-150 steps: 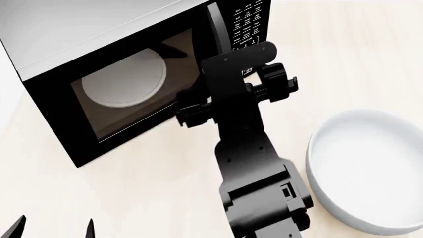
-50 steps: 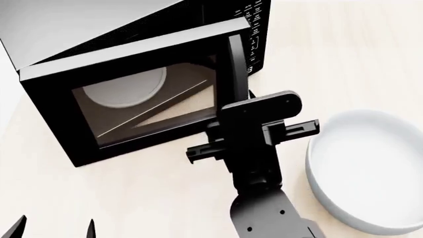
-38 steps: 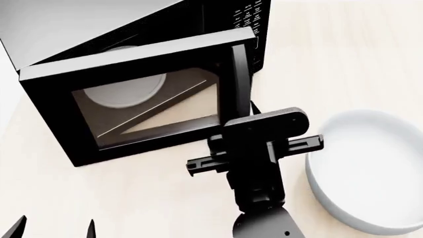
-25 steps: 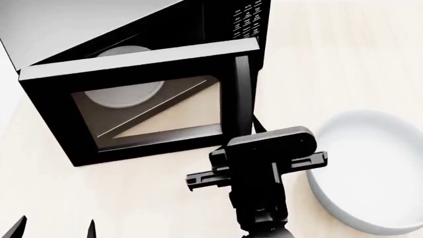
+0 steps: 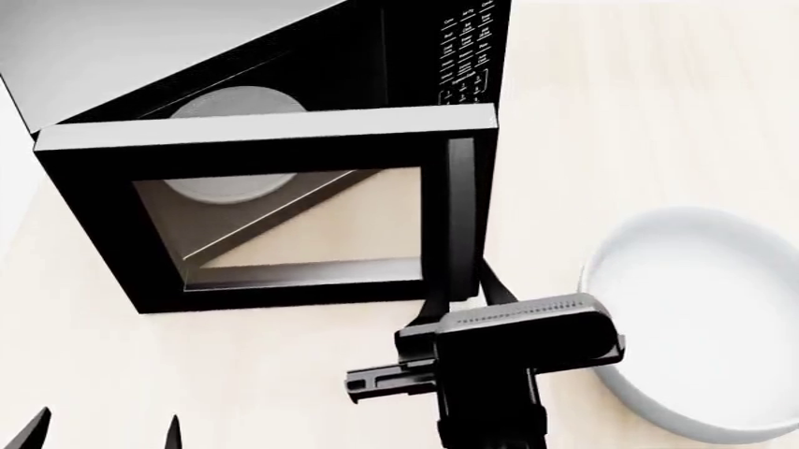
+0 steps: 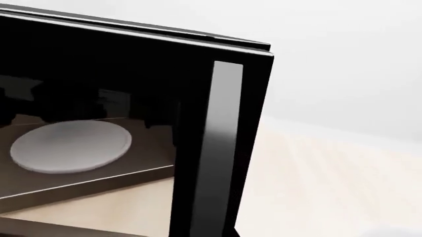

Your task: Open the microwave.

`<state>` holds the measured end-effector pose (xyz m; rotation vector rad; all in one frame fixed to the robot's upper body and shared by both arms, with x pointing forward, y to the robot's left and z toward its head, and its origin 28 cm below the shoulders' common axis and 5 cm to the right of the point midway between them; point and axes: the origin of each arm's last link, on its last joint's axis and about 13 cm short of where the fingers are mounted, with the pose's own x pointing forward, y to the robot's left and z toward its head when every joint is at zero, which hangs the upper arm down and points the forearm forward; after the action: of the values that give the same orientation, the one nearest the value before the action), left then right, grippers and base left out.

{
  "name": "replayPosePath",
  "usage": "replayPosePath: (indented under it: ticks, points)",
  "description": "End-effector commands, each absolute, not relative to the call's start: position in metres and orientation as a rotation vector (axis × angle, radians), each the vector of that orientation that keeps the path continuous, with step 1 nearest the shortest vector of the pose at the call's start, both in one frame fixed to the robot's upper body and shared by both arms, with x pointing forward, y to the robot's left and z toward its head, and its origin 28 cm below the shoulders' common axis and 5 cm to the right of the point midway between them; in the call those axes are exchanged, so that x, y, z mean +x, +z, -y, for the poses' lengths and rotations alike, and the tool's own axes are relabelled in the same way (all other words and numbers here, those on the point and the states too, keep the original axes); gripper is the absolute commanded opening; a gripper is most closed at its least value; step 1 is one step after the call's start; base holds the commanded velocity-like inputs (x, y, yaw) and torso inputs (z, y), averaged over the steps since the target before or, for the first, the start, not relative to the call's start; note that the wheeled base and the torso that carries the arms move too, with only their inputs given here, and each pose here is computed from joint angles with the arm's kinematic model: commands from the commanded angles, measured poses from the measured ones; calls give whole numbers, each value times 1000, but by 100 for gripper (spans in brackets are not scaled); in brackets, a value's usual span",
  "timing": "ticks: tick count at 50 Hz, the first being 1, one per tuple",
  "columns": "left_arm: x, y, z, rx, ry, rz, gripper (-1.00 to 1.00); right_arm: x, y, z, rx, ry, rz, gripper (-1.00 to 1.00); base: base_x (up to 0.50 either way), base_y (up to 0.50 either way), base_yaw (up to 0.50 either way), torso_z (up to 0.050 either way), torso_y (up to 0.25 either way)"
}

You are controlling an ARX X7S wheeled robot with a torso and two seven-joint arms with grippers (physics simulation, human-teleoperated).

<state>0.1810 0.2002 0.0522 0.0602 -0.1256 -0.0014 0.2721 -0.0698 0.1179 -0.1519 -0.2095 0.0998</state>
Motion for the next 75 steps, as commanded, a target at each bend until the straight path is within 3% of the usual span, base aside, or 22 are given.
replayPosePath:
  ticks: [1, 25, 26, 42, 61, 75]
  points:
    - [180, 52, -200, 61, -3, 124, 100, 258, 112, 59, -52, 216, 185, -100, 0, 0, 0, 0, 0]
    - [181, 53, -201, 61, 1, 127, 100, 265, 105, 59, -29, 219, 171, -100, 0, 0, 0, 0, -1]
    - [181, 53, -201, 60, 1, 127, 100, 265, 105, 59, -27, 209, 176, 100, 0, 0, 0, 0, 0]
    - [181, 53, -200, 61, 0, 128, 100, 262, 107, 58, -12, 224, 191, 100, 0, 0, 0, 0, 0]
    - [181, 52, -200, 63, -5, 127, 100, 276, 112, 82, 18, 148, 227, 100, 0, 0, 0, 0, 0]
    - [181, 52, -199, 64, -6, 126, 100, 245, 127, 81, 32, 179, 255, 100, 0, 0, 0, 0, 0]
